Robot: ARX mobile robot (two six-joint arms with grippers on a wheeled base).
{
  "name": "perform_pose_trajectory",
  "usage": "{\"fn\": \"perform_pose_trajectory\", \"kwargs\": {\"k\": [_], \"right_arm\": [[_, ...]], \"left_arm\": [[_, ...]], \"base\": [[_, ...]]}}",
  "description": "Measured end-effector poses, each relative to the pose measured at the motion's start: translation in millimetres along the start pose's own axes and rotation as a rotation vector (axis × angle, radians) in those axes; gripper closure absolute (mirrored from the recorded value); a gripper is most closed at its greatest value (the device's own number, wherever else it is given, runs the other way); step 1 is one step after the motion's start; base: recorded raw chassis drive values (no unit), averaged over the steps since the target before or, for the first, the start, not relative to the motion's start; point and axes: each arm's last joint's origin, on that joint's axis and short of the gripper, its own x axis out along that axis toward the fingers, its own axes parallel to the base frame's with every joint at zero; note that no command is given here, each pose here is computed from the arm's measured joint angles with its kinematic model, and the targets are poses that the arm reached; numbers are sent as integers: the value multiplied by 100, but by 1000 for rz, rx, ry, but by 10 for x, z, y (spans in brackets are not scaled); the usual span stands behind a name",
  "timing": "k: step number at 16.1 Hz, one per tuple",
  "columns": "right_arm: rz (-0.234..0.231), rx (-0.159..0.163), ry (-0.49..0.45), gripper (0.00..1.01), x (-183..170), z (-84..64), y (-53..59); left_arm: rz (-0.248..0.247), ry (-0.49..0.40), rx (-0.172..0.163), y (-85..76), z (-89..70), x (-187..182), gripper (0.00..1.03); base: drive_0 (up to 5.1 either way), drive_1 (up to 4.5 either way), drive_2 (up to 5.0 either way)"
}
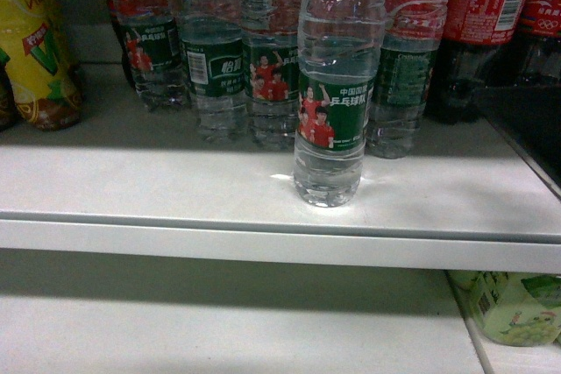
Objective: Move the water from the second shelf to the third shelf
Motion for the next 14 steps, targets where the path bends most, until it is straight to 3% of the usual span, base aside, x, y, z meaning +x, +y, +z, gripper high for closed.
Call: {"fn": "perform_pose_trajectory", "kwargs": {"k": [3,9,11,14], "right_arm": [[33,5,35,3,149,-46,32],[131,-10,43,3,341,-11,224],[161,-5,47,3,405,22,255],[216,33,72,3,630,134,375]], "left_arm": [[0,0,0,0,0,0,5],[0,0,0,0,0,0,5],[0,0,0,0,0,0,5],[0,0,0,0,0,0,5]], "base": [[0,0,0],[0,0,0],[0,0,0],[0,0,0]]}}
